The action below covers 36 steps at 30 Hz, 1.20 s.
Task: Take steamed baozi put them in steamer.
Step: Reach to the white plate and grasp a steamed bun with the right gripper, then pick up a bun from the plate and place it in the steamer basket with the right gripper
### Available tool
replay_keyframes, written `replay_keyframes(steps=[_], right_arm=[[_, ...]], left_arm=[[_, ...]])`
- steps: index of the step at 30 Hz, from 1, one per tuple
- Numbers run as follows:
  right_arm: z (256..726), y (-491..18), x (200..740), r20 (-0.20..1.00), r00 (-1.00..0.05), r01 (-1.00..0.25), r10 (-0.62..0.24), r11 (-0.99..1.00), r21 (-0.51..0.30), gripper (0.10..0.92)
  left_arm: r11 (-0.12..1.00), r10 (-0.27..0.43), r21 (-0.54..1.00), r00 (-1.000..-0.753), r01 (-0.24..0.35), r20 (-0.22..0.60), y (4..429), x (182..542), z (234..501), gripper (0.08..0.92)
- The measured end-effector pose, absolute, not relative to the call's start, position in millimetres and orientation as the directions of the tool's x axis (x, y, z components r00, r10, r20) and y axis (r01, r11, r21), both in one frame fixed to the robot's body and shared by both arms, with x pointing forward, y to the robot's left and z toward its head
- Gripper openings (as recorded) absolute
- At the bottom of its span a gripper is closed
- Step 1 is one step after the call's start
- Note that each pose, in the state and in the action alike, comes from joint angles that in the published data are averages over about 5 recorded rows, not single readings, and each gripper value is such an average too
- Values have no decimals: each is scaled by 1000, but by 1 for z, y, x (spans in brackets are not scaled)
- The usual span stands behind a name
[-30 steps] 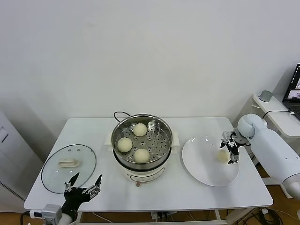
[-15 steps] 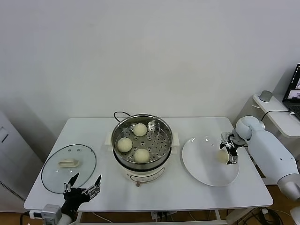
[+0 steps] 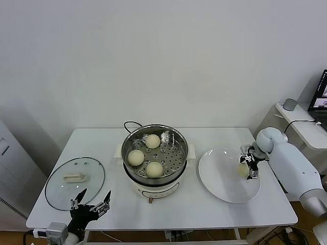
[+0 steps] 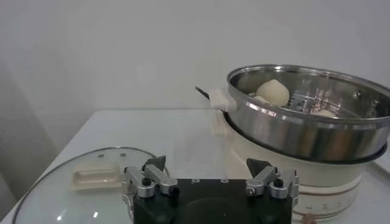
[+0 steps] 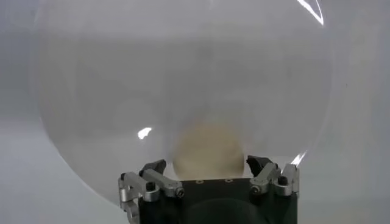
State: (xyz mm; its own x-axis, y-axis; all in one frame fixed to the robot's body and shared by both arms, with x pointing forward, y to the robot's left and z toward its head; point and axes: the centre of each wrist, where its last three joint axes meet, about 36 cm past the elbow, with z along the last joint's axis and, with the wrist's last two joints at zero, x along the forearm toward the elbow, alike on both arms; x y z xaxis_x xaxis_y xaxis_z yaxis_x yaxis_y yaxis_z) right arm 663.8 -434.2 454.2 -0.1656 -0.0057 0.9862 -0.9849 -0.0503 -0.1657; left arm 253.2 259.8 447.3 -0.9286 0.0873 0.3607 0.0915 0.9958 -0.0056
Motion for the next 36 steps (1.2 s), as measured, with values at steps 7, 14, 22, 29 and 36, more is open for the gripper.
replay_keyframes(steps=[7,14,22,29,36], right_arm=[[457,-436,664,986,-165,-985,-12,-43,-165,578],[475,-436,667,985,-167,-985,-35,-26,-168,536],[544,-422,676,972,-218,-976,-90,-8,-219,536],[630,-376,682,953,-262,-964,-153,2,-265,536],[692,-300,680,942,-246,-967,-227,-9,-255,535]], left_arm=[[996,87,-6,-928,91,361,259,254,447,823],[996,78,3,-926,86,369,259,255,446,823],[997,49,43,-924,70,379,258,257,446,823],[996,31,66,-928,60,371,259,258,451,823],[995,17,85,-931,51,366,259,258,454,823]])
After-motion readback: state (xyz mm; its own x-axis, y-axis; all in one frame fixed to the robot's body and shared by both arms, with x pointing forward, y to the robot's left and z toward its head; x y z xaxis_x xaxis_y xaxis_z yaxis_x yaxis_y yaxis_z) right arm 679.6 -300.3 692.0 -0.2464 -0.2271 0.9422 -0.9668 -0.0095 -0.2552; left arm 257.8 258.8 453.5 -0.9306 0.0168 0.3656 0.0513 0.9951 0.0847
